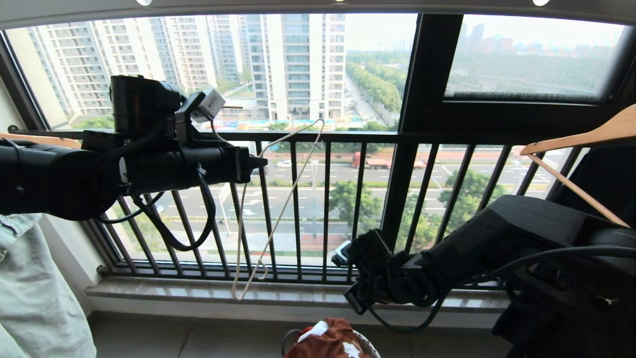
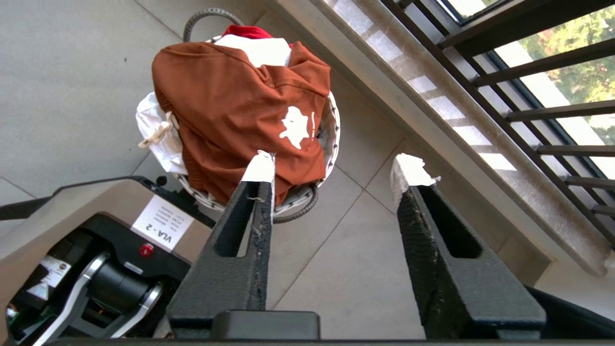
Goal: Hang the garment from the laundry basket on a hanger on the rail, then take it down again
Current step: Put clothes in the basket, then hang the clothes rack on the clothesline
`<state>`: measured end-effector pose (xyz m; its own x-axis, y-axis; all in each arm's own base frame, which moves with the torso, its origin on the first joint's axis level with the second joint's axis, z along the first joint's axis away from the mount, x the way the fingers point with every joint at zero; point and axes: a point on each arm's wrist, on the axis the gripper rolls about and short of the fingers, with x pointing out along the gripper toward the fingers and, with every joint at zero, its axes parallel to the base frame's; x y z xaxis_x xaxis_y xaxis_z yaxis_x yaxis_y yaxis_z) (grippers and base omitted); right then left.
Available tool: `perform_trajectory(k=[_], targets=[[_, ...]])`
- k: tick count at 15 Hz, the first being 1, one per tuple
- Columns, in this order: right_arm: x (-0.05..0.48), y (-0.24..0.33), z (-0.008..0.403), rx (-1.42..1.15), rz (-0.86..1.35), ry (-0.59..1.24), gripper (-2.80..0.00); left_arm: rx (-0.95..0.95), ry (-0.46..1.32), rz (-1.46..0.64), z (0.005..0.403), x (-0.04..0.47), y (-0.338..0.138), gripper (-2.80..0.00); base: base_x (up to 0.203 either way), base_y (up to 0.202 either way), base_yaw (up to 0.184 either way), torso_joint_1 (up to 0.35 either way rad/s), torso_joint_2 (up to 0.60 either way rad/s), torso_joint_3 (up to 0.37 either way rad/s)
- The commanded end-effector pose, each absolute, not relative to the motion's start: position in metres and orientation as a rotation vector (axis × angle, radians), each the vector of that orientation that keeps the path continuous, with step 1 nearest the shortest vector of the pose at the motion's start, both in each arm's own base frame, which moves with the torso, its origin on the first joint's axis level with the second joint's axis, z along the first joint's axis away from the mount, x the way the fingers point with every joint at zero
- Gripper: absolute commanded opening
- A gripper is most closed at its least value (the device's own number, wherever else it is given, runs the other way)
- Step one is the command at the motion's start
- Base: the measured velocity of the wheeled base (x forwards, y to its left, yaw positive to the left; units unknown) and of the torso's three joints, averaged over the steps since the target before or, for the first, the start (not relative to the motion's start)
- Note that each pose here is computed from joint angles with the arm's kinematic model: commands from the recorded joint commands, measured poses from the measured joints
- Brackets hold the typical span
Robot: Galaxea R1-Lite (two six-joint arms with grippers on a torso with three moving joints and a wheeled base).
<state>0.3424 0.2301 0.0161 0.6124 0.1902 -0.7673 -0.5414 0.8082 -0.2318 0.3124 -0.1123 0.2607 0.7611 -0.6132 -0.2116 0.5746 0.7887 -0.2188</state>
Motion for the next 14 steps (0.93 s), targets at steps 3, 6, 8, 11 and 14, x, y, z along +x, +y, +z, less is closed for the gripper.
perform_trajectory(k=[3,6,8,11,14], targets=[[0.322,0.216,0.046,-0.426,0.408,0.742,-2.80,-0.127,0.373,-0.692,0.248,0.309,-0.129,-2.80,0.000,0.000,0.000,0.000,0.00,0.000],[0.312,0.207,0.053,-0.420,0.327,0.730,-2.80,-0.120,0.410,-0.704,0.245,0.305,-0.133,-2.80,0.000,0.000,0.000,0.000,0.00,0.000],[0.308,0.203,0.057,-0.401,0.315,0.723,-2.80,-0.114,0.450,-0.710,0.247,0.302,-0.135,-2.80,0.000,0.000,0.000,0.000,0.00,0.000],[0.315,0.195,0.066,-0.356,0.292,0.633,-2.80,-0.101,0.545,-0.721,0.249,0.297,-0.141,-2.80,0.000,0.000,0.000,0.000,0.00,0.000],[0.316,0.196,0.062,-0.374,0.301,0.638,-2.80,-0.100,0.548,-0.731,0.250,0.295,-0.144,-2.80,0.000,0.000,0.000,0.000,0.00,0.000]])
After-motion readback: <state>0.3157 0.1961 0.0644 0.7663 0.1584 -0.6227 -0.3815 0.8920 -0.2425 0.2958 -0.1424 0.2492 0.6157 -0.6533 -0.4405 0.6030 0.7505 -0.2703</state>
